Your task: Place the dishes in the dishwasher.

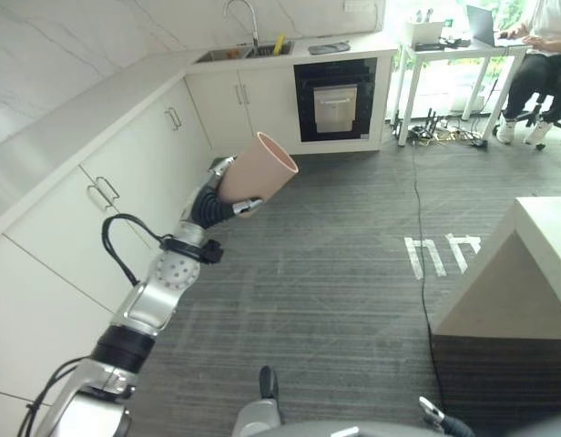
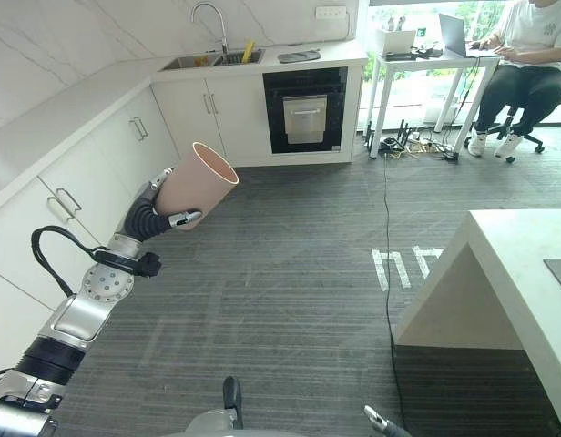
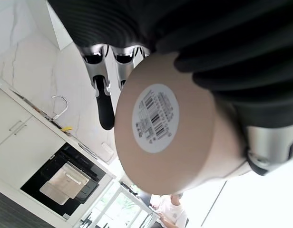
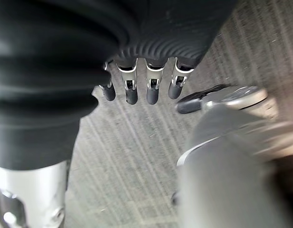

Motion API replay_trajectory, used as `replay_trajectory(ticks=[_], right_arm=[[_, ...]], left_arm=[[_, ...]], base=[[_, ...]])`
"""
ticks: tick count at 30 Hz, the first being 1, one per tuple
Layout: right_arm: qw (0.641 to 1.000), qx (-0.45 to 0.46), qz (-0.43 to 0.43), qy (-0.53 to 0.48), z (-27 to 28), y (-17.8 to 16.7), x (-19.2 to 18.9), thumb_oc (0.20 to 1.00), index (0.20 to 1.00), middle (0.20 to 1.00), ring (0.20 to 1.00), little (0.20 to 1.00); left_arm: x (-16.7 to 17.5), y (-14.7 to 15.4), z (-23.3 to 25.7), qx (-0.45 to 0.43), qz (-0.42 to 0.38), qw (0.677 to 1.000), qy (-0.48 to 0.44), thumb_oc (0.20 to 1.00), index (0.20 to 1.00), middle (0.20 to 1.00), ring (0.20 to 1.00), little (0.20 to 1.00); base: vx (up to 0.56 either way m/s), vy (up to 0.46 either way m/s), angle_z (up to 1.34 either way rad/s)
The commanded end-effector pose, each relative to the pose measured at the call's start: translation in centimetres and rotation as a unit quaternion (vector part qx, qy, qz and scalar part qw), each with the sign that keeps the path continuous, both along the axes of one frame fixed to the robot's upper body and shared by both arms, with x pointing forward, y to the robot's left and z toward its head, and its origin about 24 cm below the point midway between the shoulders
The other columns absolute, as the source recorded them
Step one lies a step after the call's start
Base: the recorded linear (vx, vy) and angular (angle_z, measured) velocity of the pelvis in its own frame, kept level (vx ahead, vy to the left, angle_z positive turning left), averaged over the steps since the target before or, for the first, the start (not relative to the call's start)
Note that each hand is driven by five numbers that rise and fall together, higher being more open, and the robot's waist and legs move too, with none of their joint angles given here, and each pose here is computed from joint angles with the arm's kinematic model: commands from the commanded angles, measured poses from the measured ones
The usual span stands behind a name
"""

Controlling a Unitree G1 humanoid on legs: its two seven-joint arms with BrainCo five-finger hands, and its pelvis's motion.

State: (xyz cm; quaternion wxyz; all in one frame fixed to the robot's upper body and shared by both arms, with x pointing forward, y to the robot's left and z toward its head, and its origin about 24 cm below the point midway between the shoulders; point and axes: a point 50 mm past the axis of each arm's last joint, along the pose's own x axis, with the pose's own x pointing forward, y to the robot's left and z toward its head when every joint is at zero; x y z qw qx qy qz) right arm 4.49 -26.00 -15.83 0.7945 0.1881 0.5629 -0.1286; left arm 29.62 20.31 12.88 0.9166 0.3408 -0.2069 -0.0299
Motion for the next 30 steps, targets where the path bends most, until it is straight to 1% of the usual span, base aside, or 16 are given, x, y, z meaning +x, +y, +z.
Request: replay_trajectory(ticks=[1, 6, 8, 10, 13, 17, 20, 23, 28, 30], right_arm=[[0.999, 0.012, 0.015, -0.039, 0.1, 1.2, 3.4, 1.0, 1.0, 1.0, 1.0, 1.0], [0.999, -0.012, 0.004, -0.042, -0.3, 2.4, 3.1, 1.0, 1.0, 1.0, 1.0, 1.0], [0.997, -0.021, -0.008, -0.072, -0.2, 2.6, 3.5, 1.0, 1.0, 1.0, 1.0, 1.0], [0.994, -0.03, -0.001, -0.104, 0.2, 2.7, 4.6, 1.0, 1.0, 1.0, 1.0, 1.0], [0.986, -0.043, 0.033, -0.156, 1.0, 2.7, 6.5, 1.0, 1.0, 1.0, 1.0, 1.0], [0.982, -0.031, 0.037, -0.18, 1.6, 2.3, 7.4, 1.0, 1.0, 1.0, 1.0, 1.0], [0.982, -0.028, 0.033, -0.182, 1.6, 2.9, 8.0, 1.0, 1.0, 1.0, 1.0, 1.0], [0.984, -0.029, 0.027, -0.175, 1.5, 3.0, 7.9, 1.0, 1.0, 1.0, 1.0, 1.0], [0.982, -0.041, 0.038, -0.18, 1.9, 2.1, 8.5, 1.0, 1.0, 1.0, 1.0, 1.0], [0.979, -0.048, 0.057, -0.188, 2.3, 1.6, 8.8, 1.0, 1.0, 1.0, 1.0, 1.0]], left_arm=[[-0.1, 0.8, 3.9, 0.019, 0.007, 0.995, -0.101, 0.2, 0.2, 0.2, 0.2, 0.2], [0.1, 0.0, 5.1, 0.046, -0.033, 0.993, -0.106, 0.2, 0.2, 0.2, 0.2, 0.2], [0.8, -1.1, 5.8, 0.061, -0.055, 0.991, -0.108, 0.2, 0.2, 0.2, 0.2, 0.2], [1.0, -1.7, 5.8, 0.06, -0.059, 0.991, -0.104, 0.2, 0.2, 0.2, 0.2, 0.2], [0.8, -2.3, 6.0, 0.059, -0.074, 0.99, -0.108, 0.2, 0.2, 0.2, 0.2, 0.2], [1.4, -2.8, 6.6, 0.064, -0.075, 0.99, -0.103, 0.2, 0.2, 0.2, 0.2, 0.2], [0.9, -3.2, 5.6, 0.075, -0.089, 0.988, -0.098, 0.2, 0.2, 0.2, 0.2, 0.2], [0.7, -3.4, 5.0, 0.073, -0.088, 0.989, -0.09, 0.2, 0.2, 0.2, 0.2, 0.2], [-0.1, -2.5, 5.2, 0.058, -0.076, 0.991, -0.093, 0.2, 0.2, 0.2, 0.2, 0.2], [-0.4, -1.9, 5.3, 0.04, -0.067, 0.992, -0.095, 0.2, 0.2, 0.2, 0.2, 0.2]], base=[[0.43, 0.239, -0.3], [0.29, 0.214, -0.43], [0.27, 0.299, 0.54], [0.22, 0.151, 1.01], [0.33, 0.006, -0.1], [0.42, -0.234, 0.21], [0.38, -0.267, 0.4], [0.45, -0.349, 0.39], [0.28, -0.285, -0.4], [0.35, -0.325, -0.23]])
